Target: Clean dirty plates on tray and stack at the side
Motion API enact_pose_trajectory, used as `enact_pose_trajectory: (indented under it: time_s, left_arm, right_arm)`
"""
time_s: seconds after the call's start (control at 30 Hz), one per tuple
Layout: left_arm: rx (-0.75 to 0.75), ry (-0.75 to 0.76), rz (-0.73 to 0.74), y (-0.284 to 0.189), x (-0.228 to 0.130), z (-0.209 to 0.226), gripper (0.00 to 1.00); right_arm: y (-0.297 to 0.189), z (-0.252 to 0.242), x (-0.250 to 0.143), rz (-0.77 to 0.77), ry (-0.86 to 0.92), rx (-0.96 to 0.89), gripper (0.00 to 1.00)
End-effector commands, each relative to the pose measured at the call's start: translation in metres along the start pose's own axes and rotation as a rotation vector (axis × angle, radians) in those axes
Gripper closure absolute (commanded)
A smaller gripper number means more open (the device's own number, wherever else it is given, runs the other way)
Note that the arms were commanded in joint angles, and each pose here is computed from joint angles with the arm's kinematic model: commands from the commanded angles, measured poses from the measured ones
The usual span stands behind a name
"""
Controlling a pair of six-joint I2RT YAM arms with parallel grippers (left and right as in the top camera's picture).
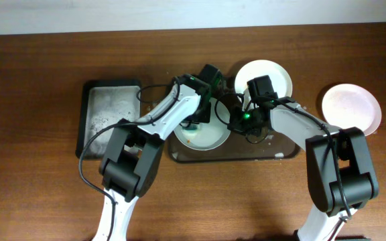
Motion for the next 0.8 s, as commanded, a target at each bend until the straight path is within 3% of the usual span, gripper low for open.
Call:
enact_pose_trajectory:
  time_s: [0.0, 0.17, 0.43, 0.63, 0.77]
  left_arm:
    - [-0.314, 0.2, 0.2, 0.003, -0.031, -0.034, 0.99]
    - [-0.289, 0.237, 0.096, 0.003, -0.011, -0.029, 0.99]
    - [0.015, 0.039, -0.127, 0.011, 0.04, 0.031, 0.99]
    - [0.095, 0.018, -0.085, 0.012, 0.035, 0.054, 0.99]
    - [0.036, 0.043, 0.045, 0.012, 0.012, 0.047, 0.99]
  right_arm:
    - [0.004, -0.001, 0.001, 0.011, -0.006, 0.006, 0.96]
    - [0.004, -0.001, 0.0, 0.014, -0.006, 0.012, 0.96]
    - [0.005, 0.001, -0.001, 0.016, -0.011, 0.012, 0.96]
    - [0.005, 0.002, -0.001, 0.017, -0.013, 0.013, 0.96]
    - [0.005, 0.002, -0.001, 0.015, -0.013, 0.014, 0.96]
Point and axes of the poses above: each gripper's point midway between its finger pads, its own y axis out along the fingers, its own z axis along the line the jaws close on, x = y × z, the point moved 6 cm from there along -y, back along the fingers, and after that the axes turned 3 degrees about -y, right-handed, at the moved point
